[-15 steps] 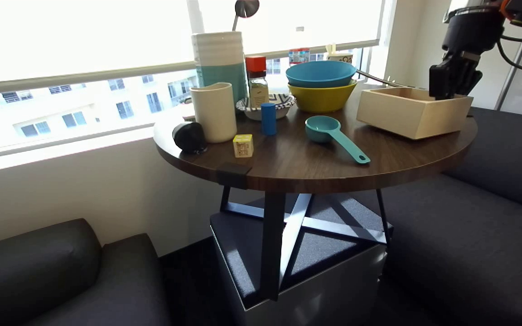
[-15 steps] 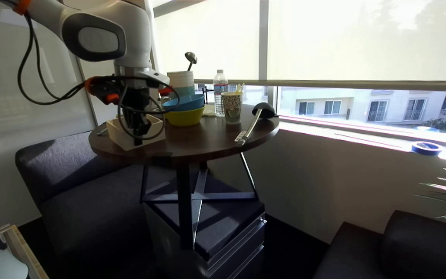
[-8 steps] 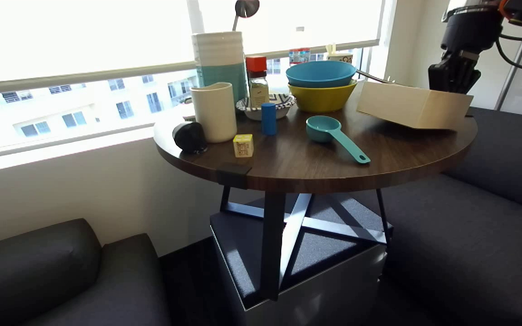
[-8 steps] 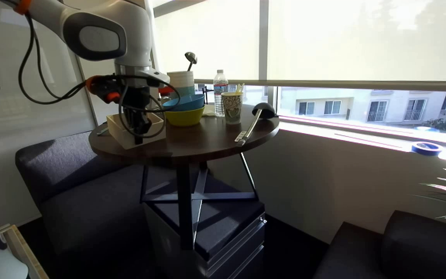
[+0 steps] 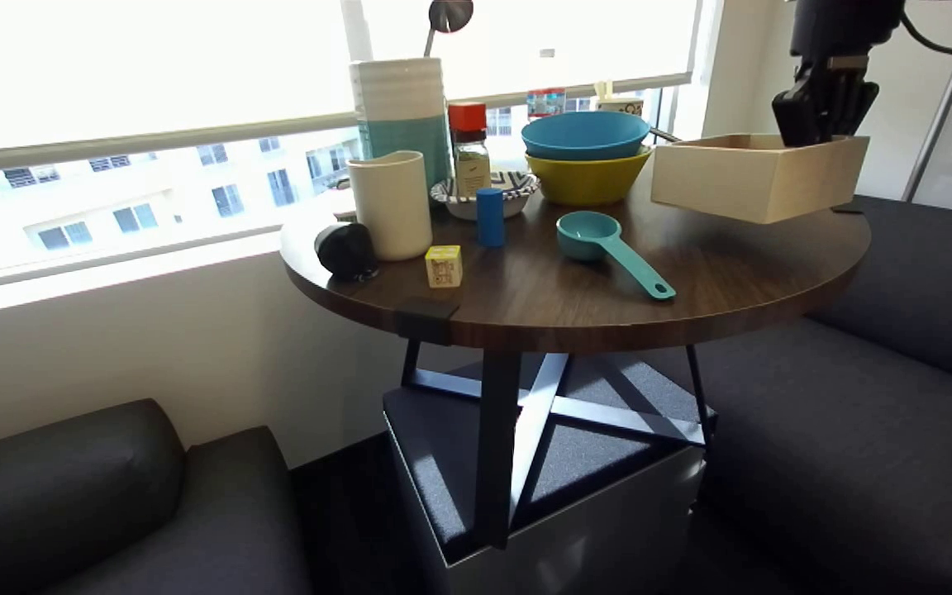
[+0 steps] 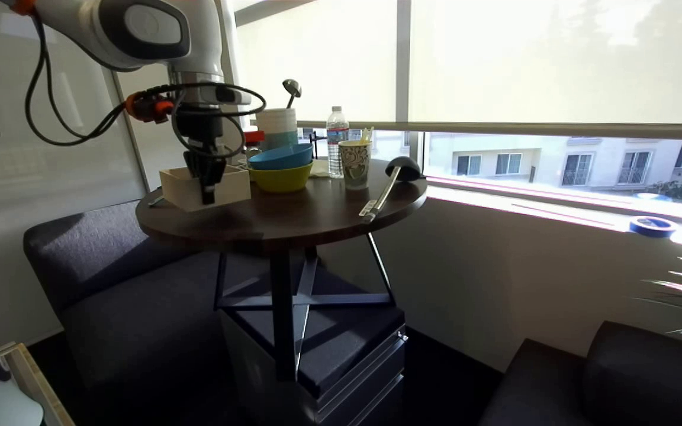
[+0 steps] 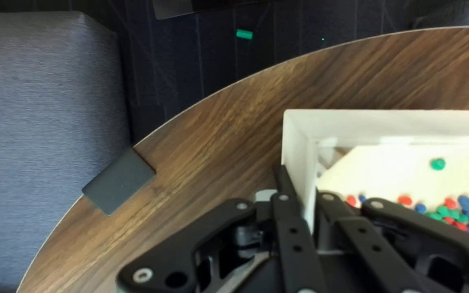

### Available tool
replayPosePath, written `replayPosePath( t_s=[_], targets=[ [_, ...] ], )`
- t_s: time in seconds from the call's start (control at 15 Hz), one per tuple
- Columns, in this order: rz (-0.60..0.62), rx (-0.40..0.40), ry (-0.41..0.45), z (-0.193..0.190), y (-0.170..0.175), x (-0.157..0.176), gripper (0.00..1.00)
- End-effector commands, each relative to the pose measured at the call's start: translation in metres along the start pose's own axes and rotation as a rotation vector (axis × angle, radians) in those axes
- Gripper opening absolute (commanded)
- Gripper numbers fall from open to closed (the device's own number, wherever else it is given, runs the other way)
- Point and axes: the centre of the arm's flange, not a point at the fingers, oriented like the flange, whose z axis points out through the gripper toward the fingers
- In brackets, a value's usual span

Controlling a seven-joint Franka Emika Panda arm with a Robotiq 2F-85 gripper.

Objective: Pick up the square wooden box and pour some of the substance into the blue measuring spoon on the table, put the square wooden box on the table

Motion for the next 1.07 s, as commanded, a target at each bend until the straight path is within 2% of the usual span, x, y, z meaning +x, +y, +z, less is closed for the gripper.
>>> replayPosePath(
  t_s=[0.0, 0.33, 0.73, 0.8, 0.87, 1.0],
  targets=[
    [-0.03, -0.123, -0.037, -0.028, -0.023, 0.011, 0.02],
    [-0.148, -0.313, -0.052, -0.043, -0.065, 0.014, 0.02],
    [-0.331, -0.5, 0.037, -0.044, -0.118, 0.022, 0.02],
    [-0.306, -0.445, 0.005, -0.037, -0.107, 0.011, 0.02],
    [-0.316, -0.451, 0.006, -0.036, -0.111, 0.011, 0.06],
    [-0.313, -0.45, 0.001, -0.034, -0.11, 0.012, 0.06]
  ],
)
